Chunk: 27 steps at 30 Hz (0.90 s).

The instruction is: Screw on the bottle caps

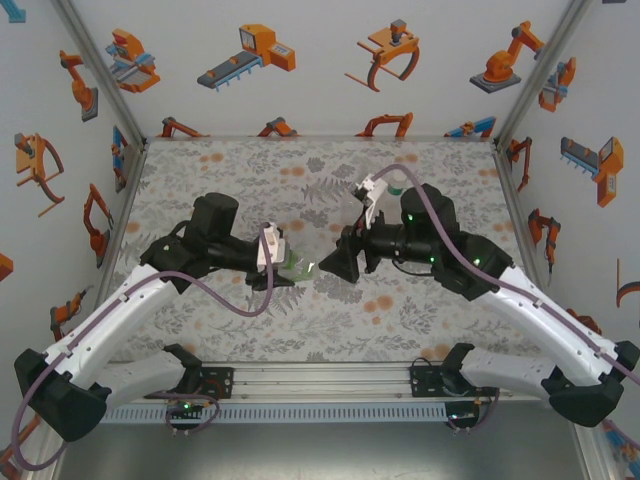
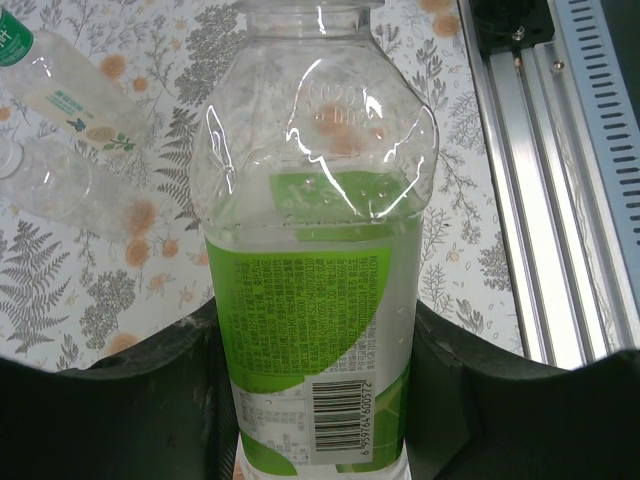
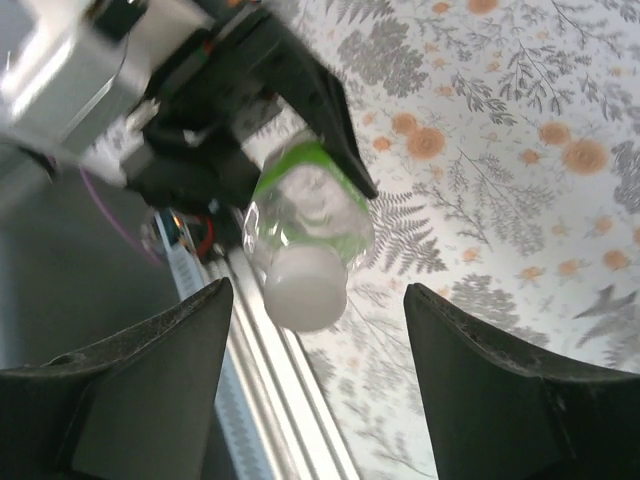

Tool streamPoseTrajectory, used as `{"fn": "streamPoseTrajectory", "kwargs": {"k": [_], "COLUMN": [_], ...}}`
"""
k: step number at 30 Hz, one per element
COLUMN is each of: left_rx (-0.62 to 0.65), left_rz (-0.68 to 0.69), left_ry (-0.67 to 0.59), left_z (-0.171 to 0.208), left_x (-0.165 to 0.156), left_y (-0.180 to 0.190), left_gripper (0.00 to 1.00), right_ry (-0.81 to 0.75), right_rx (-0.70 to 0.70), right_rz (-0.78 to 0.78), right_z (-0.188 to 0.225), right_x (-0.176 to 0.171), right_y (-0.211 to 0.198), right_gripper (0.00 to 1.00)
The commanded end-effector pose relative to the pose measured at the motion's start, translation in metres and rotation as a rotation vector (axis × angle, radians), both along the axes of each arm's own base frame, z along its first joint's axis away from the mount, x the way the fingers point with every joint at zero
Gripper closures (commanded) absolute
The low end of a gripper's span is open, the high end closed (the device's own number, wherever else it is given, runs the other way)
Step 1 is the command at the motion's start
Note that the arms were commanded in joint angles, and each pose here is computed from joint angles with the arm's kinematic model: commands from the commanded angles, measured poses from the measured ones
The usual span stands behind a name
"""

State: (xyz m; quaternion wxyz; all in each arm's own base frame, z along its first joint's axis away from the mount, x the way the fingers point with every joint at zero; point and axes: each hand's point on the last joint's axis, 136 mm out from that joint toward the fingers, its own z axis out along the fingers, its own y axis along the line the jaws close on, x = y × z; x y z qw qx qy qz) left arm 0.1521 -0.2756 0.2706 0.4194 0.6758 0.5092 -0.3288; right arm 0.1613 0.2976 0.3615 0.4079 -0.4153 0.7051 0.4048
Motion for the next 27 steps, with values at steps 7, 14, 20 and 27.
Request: {"fn": "streamPoseTrajectory", "kwargs": {"k": [7, 14, 20, 27], "left_rx": [-0.058, -0.029, -0.008, 0.003], "left_rz": [-0.106, -0.138, -0.160, -0.143], "left_ry": [-0.003, 0.032, 0.073, 0.110], "left_z": [0.017, 0.013, 0.011, 0.014], "left_x": [-0.017, -0.023, -0.027, -0.023], "left_y": [-0.003, -0.004, -0.006, -0.009], "left_gripper": [1.00, 1.00, 1.00, 1.00], "right_ry": [-0.505, -0.677, -0.715, -0.741], "right_rx": [-0.122, -0.157, -0.190, -0.192], "right_rz": [0.500, 0.592, 0.601, 0.587], "right_z": [0.001, -0.001, -0.005, -0.008], "right_x": [-0.060, -0.060, -0.051, -0.049], "right_y": [-0.012, -0.010, -0.002, -0.001], "right_gripper": [0.35, 0.36, 0.42, 0.49]}}
